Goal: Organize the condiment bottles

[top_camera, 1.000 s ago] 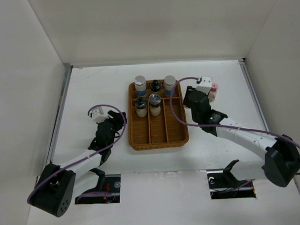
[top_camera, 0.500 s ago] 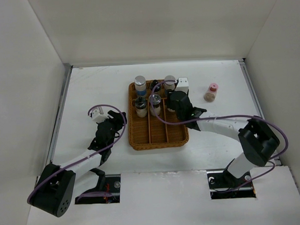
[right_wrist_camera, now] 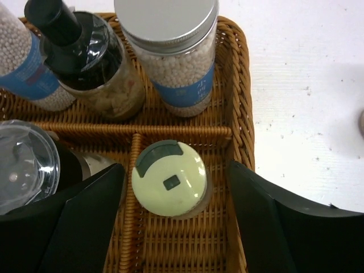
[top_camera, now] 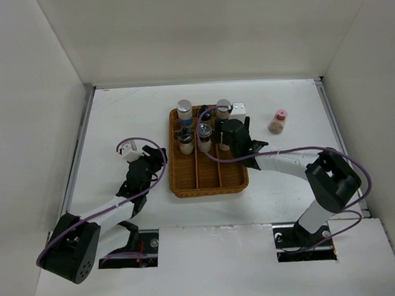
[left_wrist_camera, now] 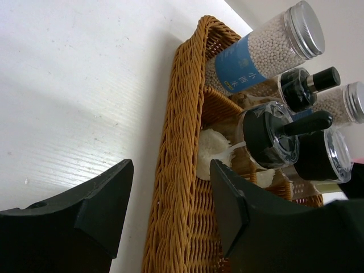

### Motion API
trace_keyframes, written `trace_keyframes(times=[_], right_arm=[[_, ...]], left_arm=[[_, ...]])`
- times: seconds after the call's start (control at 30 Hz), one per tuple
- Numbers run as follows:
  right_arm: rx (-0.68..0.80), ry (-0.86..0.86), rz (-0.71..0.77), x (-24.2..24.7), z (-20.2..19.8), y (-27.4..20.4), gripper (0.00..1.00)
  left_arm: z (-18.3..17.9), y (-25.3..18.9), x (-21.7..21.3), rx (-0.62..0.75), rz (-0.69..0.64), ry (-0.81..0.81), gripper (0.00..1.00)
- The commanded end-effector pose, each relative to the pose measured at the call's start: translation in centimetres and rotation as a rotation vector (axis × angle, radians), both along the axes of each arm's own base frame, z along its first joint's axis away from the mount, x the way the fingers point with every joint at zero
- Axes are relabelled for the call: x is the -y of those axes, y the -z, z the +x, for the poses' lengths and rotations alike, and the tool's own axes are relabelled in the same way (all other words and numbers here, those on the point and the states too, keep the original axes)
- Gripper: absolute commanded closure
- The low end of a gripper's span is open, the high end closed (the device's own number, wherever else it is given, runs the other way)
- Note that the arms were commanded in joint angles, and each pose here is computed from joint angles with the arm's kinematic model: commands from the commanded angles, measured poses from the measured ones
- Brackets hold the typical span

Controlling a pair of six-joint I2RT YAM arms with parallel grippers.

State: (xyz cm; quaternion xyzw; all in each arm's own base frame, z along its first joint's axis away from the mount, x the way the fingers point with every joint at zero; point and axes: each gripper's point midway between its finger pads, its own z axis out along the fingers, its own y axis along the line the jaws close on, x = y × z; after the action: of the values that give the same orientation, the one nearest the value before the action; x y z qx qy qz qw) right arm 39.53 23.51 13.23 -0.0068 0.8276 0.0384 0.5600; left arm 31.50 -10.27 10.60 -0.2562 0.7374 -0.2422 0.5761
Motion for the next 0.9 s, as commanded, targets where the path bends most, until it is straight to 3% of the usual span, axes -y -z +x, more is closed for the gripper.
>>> trace_keyframes(times=[0.0,0.2,0.43,0.67,0.87], right_arm=[[0.137,0.041,0.116,1.1,1.3,-6.3,0.18],[0.214,0.258,0.169,10.1,3.1,-8.7,0.20],[0.175,0.531,0.024,20.8,6.2,-7.5,0.10],[0.061,0.559,-0.025,23.2,7.6,-3.4,0.09],[0.022,0.524,0.013,23.0,9.1,-1.8,0.21]], left_arm=[[0.5,-1.8,0.1,0.062,-0.030,-0.006,0.46],[0.5,-2.0,0.2,0.064,-0.035,-0.001,0.46],[0.5,-2.0,0.2,0.067,-0.034,0.001,0.46],[0.5,-2.0,0.6,0.065,-0.028,0.010,0.46],[0.6,-1.7,0.7,0.054,-0.027,0.014,0.46]])
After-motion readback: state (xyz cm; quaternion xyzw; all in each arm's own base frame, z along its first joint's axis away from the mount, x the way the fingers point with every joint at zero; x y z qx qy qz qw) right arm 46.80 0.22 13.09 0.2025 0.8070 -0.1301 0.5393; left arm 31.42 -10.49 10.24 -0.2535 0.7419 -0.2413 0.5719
